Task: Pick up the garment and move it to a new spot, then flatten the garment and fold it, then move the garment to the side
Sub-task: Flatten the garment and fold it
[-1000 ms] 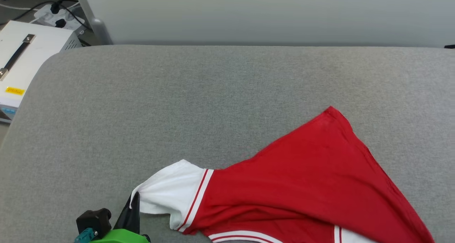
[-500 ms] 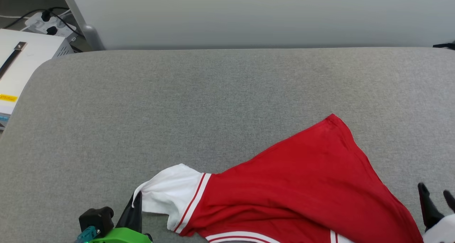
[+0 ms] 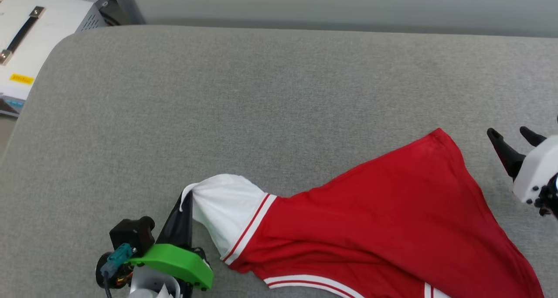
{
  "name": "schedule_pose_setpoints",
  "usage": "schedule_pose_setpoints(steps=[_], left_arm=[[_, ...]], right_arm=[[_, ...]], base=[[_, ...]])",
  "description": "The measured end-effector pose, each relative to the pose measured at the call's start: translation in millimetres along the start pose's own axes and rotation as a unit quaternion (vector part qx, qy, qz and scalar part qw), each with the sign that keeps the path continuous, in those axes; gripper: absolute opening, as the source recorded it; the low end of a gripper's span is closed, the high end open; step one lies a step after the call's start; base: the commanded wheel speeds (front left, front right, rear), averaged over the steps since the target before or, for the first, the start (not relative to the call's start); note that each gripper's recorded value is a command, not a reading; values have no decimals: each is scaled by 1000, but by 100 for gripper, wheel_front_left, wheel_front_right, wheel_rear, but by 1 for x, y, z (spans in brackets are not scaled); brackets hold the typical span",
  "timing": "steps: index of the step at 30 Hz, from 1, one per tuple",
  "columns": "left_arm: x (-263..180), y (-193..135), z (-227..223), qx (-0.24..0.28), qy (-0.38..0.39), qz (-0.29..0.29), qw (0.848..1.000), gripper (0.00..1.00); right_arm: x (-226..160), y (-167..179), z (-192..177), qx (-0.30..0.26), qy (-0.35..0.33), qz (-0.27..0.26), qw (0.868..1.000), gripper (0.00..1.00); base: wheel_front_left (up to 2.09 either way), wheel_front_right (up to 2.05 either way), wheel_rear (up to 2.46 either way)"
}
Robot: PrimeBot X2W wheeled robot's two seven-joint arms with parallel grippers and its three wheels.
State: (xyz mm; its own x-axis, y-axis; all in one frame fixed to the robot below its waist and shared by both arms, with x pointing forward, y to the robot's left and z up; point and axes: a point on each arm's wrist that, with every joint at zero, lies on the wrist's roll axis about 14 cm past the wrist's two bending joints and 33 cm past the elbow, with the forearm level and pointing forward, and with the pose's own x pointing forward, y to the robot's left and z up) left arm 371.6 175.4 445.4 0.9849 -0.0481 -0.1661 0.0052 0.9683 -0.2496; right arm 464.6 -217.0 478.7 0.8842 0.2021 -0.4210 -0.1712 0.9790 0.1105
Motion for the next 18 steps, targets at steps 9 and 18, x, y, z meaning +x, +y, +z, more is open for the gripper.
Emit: schedule_pose_setpoints(steps=[9,18], left_arm=[[14,2,-7,-7,3,3,1000,0],[24,11,-20,-8,15,16,1000,0]], right_arm=[[45,27,-41,-33,213,66,974,100],[64,44,-111,-44,354,100,929,100]], base=[[0,0,0],[0,0,0]])
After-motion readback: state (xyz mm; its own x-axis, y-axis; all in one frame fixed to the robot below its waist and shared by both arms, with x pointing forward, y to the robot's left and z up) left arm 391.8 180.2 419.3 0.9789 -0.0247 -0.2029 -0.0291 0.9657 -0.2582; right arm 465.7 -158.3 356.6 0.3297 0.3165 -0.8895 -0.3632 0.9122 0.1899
